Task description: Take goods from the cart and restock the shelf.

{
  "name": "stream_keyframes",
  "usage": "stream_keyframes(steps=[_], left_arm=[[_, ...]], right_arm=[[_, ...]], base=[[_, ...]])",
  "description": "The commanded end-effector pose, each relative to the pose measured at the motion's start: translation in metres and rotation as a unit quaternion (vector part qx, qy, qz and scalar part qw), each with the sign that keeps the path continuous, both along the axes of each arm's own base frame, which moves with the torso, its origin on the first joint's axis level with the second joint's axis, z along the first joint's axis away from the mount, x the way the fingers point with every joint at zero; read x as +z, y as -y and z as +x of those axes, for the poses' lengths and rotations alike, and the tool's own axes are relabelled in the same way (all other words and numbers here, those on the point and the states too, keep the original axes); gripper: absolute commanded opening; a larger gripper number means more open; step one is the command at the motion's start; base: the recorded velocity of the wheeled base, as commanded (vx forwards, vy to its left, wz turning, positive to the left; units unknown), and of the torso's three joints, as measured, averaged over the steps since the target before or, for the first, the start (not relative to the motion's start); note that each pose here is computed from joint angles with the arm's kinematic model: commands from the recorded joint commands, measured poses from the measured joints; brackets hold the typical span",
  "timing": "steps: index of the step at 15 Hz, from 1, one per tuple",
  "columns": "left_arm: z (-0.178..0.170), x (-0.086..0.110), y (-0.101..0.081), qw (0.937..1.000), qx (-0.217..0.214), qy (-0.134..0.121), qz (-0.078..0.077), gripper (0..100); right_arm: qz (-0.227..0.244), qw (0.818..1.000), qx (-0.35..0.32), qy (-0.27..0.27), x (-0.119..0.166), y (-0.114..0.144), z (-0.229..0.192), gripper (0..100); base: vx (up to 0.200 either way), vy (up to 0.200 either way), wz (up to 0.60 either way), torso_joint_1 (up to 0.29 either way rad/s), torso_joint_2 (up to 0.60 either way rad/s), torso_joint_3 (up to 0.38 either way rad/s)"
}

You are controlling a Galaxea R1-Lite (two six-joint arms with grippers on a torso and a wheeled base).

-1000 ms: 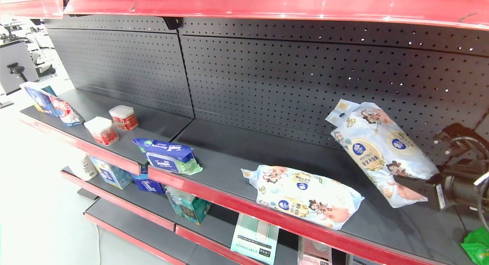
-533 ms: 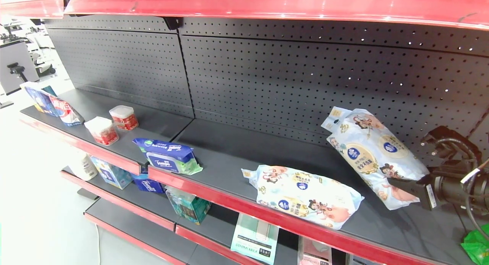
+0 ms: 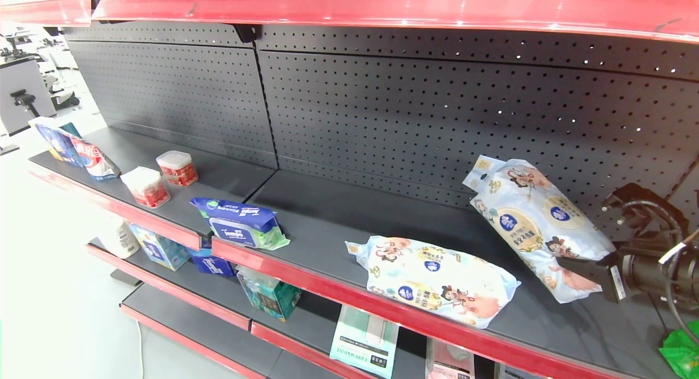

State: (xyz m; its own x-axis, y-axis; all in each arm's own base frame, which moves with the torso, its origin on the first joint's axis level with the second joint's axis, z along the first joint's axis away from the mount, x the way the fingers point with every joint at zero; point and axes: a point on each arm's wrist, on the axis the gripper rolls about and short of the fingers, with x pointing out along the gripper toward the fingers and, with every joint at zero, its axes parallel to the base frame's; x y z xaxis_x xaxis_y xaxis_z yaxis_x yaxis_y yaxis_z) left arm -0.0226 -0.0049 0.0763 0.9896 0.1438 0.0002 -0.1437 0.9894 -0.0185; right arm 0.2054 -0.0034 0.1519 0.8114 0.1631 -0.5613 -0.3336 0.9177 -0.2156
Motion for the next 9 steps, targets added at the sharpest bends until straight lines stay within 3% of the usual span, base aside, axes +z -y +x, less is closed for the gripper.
stream_keyframes(steps=[1, 9], left_arm=[[0.000, -0.001, 0.000, 1.0000, 0.001, -0.001, -0.001, 100], [0.000, -0.001, 0.000, 1.0000, 0.001, -0.002, 0.004, 100]], right_arm=[[-0.002, 1.000, 0.002, 0.000, 0.000, 0.000, -0.001, 0], [-0.004, 0.999, 0.032, -0.002, 0.000, 0.002, 0.032, 0]], base=[[0.000, 0.000, 0.00, 0.000, 0.00, 0.000], [0.000, 0.000, 0.00, 0.000, 0.00, 0.000]])
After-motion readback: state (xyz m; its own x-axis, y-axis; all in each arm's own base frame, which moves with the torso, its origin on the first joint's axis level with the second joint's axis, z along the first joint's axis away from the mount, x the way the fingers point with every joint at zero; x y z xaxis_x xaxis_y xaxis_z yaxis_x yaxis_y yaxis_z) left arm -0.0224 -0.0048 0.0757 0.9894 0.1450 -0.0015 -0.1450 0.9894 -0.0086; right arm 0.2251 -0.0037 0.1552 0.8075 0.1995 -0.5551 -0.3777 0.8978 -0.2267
